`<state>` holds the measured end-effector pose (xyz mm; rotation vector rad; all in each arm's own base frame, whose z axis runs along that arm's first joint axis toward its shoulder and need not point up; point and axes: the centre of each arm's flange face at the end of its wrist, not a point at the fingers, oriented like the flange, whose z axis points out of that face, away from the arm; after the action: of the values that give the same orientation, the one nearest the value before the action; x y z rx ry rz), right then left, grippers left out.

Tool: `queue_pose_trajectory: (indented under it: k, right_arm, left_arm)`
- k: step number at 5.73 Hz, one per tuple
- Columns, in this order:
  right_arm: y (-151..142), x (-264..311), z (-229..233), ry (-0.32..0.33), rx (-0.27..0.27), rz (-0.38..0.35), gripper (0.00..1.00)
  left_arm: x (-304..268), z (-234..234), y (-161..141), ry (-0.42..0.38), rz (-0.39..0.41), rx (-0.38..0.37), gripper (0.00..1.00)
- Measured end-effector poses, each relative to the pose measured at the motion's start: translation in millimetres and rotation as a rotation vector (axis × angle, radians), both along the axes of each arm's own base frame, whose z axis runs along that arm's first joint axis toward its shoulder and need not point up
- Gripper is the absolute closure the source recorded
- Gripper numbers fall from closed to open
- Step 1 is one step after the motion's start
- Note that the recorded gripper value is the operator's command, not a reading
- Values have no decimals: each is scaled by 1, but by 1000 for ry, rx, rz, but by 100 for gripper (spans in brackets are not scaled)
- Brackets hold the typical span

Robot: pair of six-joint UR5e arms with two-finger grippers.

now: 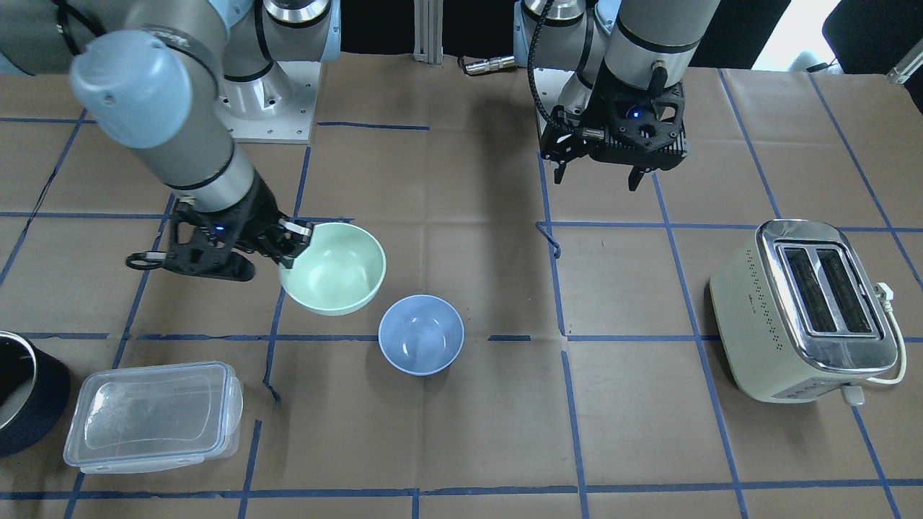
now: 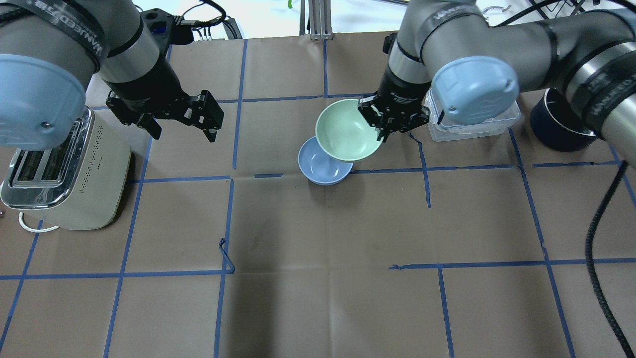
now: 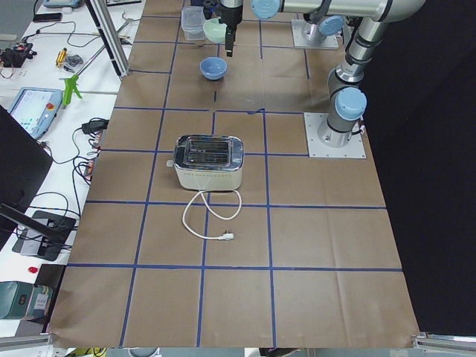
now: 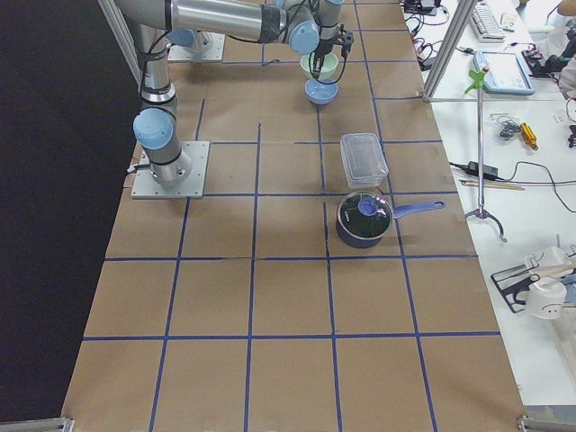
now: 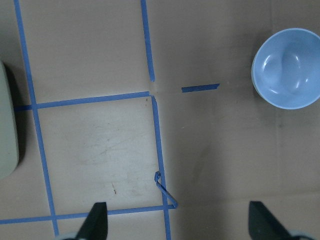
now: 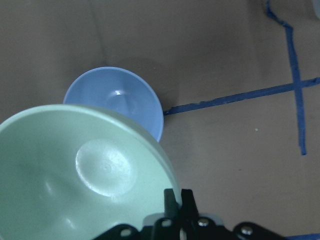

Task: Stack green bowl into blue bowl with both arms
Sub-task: 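Lower the green bowl into the blue bowl with the right gripper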

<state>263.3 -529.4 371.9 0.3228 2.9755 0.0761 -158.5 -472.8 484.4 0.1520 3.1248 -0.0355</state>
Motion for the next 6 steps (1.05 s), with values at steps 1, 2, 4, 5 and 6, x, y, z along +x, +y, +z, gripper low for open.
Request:
queue_pose_trajectory:
  k: [1, 2, 4, 5, 6]
  right_arm:
    - [3, 20, -10, -8, 5, -11, 94]
    - [-1, 28, -27, -4, 20, -7, 94]
    - [-24, 30, -76, 9, 26, 9, 93]
    - [-30, 30, -89, 11, 25, 11, 94]
    - [-33, 30, -96, 12, 26, 12, 93]
  left_arm:
    - [0, 1, 0, 1, 1, -4, 2]
    - [0, 1, 0, 2, 1, -5, 2]
    - [0, 1, 0, 3, 1, -5, 2]
    - [0, 1, 0, 4, 1, -5, 2]
    - [0, 2, 0, 4, 2, -5, 2]
